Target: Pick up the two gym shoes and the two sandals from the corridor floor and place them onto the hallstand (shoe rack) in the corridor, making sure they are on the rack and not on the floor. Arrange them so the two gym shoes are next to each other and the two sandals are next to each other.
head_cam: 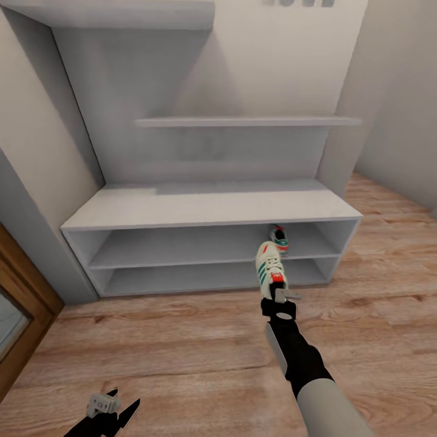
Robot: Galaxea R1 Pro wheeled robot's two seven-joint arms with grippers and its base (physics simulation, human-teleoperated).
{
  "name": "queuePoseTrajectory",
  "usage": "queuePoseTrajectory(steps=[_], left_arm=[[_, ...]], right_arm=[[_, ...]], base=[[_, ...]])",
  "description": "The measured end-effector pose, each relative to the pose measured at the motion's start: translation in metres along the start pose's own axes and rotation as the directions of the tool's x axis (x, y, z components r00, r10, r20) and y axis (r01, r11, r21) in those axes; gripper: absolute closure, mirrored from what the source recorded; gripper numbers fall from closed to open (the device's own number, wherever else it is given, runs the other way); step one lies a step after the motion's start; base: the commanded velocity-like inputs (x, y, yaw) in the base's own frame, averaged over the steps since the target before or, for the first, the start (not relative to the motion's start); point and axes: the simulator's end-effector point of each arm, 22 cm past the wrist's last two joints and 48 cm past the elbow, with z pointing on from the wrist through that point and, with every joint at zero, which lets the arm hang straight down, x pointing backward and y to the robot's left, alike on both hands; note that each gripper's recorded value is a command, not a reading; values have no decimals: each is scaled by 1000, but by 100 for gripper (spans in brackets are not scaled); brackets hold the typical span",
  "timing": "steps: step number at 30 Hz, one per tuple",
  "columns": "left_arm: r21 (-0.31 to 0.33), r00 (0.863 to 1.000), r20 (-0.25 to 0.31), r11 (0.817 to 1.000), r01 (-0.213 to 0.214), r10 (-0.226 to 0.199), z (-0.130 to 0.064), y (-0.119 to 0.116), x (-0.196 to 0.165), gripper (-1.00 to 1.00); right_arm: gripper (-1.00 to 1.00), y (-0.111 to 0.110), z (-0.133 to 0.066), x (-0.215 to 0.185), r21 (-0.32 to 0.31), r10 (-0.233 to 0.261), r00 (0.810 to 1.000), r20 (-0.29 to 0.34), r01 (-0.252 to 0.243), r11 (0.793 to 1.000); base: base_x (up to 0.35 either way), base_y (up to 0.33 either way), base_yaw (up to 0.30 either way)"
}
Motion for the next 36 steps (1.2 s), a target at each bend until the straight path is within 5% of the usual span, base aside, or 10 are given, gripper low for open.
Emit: queuePoseTrajectory(steps=[13,18,36], left_arm=[[-2,1000,-1,1000,1,-1,0,0,1,-100],[-1,1000,-1,1000,0,0,0,0,0,-100],[0,1000,-1,1000,1,-1,0,0,1,-100]], right_arm=[[100,0,1,6,1,-6,1000,-13,6,1000],[100,2,5,44,-2,-33,995,-90,33,999],[100,-3,7,48,8,-21,995,-101,22,1000]], base=[[112,70,0],[2,0,0],[118,0,0]])
